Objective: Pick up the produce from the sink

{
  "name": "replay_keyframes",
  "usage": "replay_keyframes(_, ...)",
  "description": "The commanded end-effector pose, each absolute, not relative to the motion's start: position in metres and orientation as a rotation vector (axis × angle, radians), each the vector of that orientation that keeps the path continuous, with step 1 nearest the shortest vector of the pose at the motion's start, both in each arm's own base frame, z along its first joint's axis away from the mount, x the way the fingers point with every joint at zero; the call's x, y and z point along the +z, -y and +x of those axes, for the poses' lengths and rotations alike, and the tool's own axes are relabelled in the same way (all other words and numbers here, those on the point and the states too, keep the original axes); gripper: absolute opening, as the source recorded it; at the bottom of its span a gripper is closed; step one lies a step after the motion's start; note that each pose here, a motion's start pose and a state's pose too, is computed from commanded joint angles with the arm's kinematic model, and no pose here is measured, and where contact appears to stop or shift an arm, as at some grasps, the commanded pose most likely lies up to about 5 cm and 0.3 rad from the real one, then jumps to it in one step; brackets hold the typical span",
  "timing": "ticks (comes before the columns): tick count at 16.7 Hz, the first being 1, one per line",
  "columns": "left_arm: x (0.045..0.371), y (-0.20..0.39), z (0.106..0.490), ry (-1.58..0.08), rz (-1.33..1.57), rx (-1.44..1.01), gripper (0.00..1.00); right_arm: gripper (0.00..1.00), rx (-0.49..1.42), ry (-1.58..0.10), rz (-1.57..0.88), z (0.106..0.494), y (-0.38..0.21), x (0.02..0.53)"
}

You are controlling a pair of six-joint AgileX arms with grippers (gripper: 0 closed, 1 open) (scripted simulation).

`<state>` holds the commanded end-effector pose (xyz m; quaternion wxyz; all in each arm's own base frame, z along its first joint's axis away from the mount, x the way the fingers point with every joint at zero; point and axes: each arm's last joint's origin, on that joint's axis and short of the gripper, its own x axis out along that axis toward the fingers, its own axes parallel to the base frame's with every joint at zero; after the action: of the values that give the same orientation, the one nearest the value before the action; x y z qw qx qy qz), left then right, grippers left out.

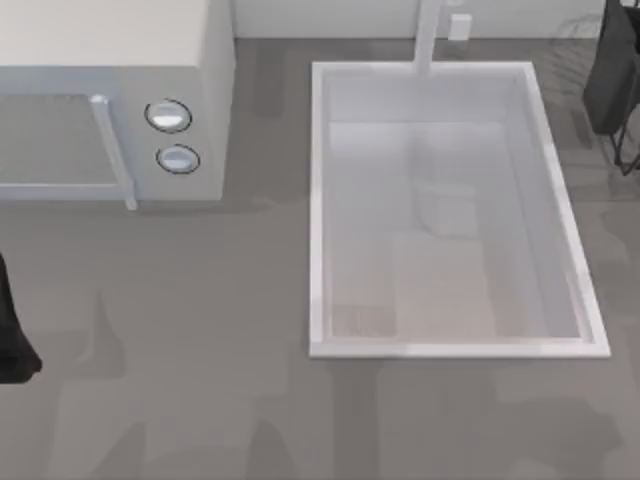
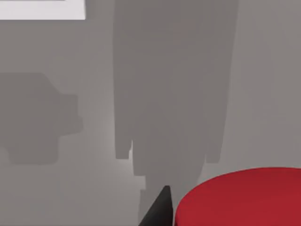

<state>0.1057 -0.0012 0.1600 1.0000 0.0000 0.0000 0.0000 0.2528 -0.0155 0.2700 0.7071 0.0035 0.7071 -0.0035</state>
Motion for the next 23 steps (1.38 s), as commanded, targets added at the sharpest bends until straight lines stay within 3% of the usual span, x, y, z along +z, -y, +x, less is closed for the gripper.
replay_keyframes(4, 0.160, 0.001, 0.106, 0.000, 0.000, 0.000, 1.00, 0.00, -0.007, -1.580, 0.007, 0.255, 0.015, 0.259)
replay_keyframes(13, 0.160, 0.001, 0.106, 0.000, 0.000, 0.000, 1.00, 0.00, -0.008, -1.566, 0.008, 0.254, 0.016, 0.164)
replay_keyframes(18, 0.160, 0.001, 0.106, 0.000, 0.000, 0.000, 1.00, 0.00, -0.008, -1.571, 0.008, 0.253, 0.016, 0.160)
replay_keyframes(23, 0.160, 0.001, 0.106, 0.000, 0.000, 0.000, 1.00, 0.38, -0.008, -1.571, 0.008, 0.253, 0.016, 0.160)
